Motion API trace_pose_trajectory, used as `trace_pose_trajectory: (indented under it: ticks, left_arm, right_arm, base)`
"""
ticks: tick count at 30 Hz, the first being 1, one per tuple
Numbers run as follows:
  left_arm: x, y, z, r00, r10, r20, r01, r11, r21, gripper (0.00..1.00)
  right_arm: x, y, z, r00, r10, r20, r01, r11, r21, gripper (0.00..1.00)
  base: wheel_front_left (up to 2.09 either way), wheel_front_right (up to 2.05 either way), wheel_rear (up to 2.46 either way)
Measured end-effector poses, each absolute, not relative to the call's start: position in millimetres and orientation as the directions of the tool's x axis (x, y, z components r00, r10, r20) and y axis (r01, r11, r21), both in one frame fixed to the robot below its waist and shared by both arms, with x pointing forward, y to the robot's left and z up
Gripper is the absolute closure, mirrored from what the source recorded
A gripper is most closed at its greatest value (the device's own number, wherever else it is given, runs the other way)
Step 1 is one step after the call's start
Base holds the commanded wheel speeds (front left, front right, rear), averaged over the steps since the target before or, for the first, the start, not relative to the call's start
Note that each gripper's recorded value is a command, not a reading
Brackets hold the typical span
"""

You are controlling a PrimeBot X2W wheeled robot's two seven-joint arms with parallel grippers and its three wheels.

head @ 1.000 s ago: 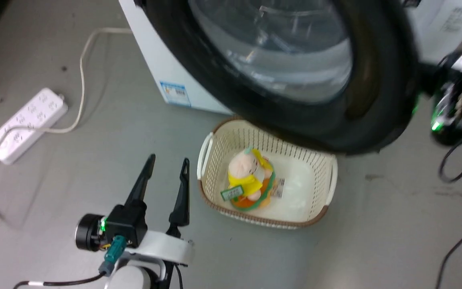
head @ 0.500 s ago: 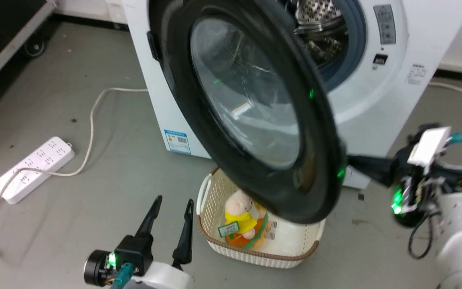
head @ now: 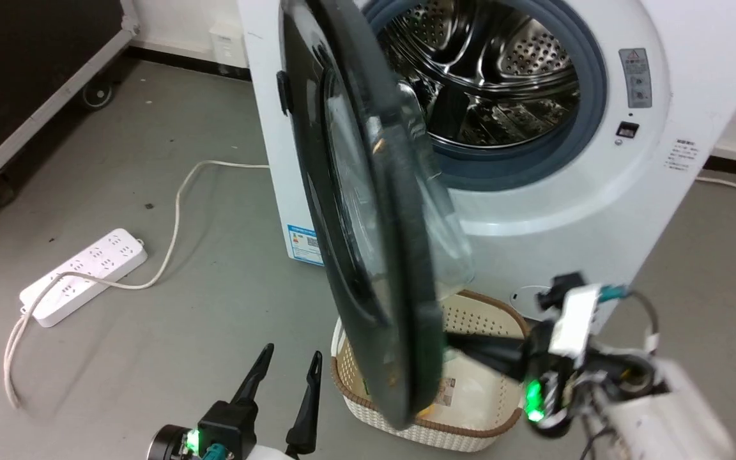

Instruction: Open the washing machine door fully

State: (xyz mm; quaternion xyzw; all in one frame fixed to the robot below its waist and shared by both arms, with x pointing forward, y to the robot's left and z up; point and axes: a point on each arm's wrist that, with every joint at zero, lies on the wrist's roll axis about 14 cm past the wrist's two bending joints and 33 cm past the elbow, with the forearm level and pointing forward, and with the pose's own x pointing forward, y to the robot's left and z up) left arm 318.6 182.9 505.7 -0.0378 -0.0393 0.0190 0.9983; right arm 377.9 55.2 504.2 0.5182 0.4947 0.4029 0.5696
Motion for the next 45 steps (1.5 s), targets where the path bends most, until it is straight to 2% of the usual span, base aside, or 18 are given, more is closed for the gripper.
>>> trace_pose_trajectory:
  ticks: [6, 10, 11, 13, 15, 19, 21, 23, 28, 32, 38, 45]
  left_arm:
    - [311.6, 187.1, 504.2, 0.995, 0.059, 0.075, -0.052, 0.995, -0.085, 0.0]
    - [311.0, 191.1, 506.8, 0.994, 0.07, 0.084, -0.063, 0.994, -0.085, 0.0]
    - [311.7, 192.9, 508.3, 0.993, 0.074, 0.089, -0.066, 0.994, -0.085, 0.0]
    - [313.3, 194.2, 510.5, 0.992, 0.076, 0.096, -0.067, 0.994, -0.085, 0.0]
    - [315.5, 192.6, 513.4, 0.992, 0.069, 0.106, -0.06, 0.995, -0.086, 0.0]
    - [320.6, 191.2, 520.1, 0.99, 0.059, 0.127, -0.048, 0.995, -0.087, 0.0]
    - [323.4, 190.1, 523.9, 0.989, 0.054, 0.139, -0.041, 0.995, -0.095, 0.0]
    - [326.2, 192.6, 528.6, 0.986, 0.06, 0.153, -0.045, 0.994, -0.101, 0.0]
    - [332.4, 192.9, 535.8, 0.983, 0.046, 0.176, -0.028, 0.994, -0.104, 0.0]
    - [333.9, 185.3, 533.7, 0.985, 0.01, 0.171, 0.009, 0.994, -0.106, 0.0]
    - [333.9, 172.7, 526.0, 0.988, -0.045, 0.15, 0.062, 0.992, -0.11, 0.0]
    - [329.9, 168.8, 514.3, 0.991, -0.062, 0.115, 0.075, 0.99, -0.116, 0.0]
  right_arm:
    - [352.3, 83.3, 500.9, 0.16, 0.978, -0.135, 0.037, 0.13, 0.991, 1.0]
    - [358.4, 82.8, 504.0, 0.222, 0.966, -0.134, 0.022, 0.133, 0.991, 1.0]
    - [368.2, 75.2, 506.2, 0.288, 0.947, -0.141, -0.001, 0.148, 0.989, 0.0]
    - [383.7, 60.0, 512.5, 0.378, 0.914, -0.149, -0.057, 0.184, 0.981, 0.0]
    - [405.3, 35.3, 524.2, 0.503, 0.852, -0.145, -0.139, 0.245, 0.96, 0.0]
    - [435.5, -28.1, 550.6, 0.743, 0.663, -0.085, -0.306, 0.451, 0.839, 0.0]
    - [439.3, -60.4, 562.2, 0.832, 0.555, -0.023, -0.36, 0.57, 0.739, 0.0]
    - [437.0, -90.8, 570.6, 0.884, 0.465, 0.039, -0.392, 0.693, 0.605, 0.0]
    - [416.6, -148.0, 580.4, 0.933, 0.303, 0.196, -0.353, 0.878, 0.325, 0.0]
    - [395.7, -176.5, 581.1, 0.941, 0.23, 0.248, -0.269, 0.953, 0.137, 0.0]
    - [361.3, -181.4, 575.6, 0.95, 0.14, 0.281, -0.155, 0.987, 0.032, 0.0]
    - [340.9, -173.3, 549.7, 0.971, 0.102, 0.217, -0.109, 0.994, 0.023, 0.0]
  base:
    - [0.0, 0.0, 0.0]
    - [0.0, 0.0, 0.0]
    - [0.0, 0.0, 0.0]
    - [0.0, 0.0, 0.0]
    - [0.0, 0.0, 0.0]
    - [0.0, 0.0, 0.0]
    - [0.0, 0.0, 0.0]
    - [0.0, 0.0, 0.0]
    - [0.0, 0.0, 0.0]
    - [0.0, 0.0, 0.0]
    - [0.0, 0.0, 0.0]
    - [0.0, 0.0, 0.0]
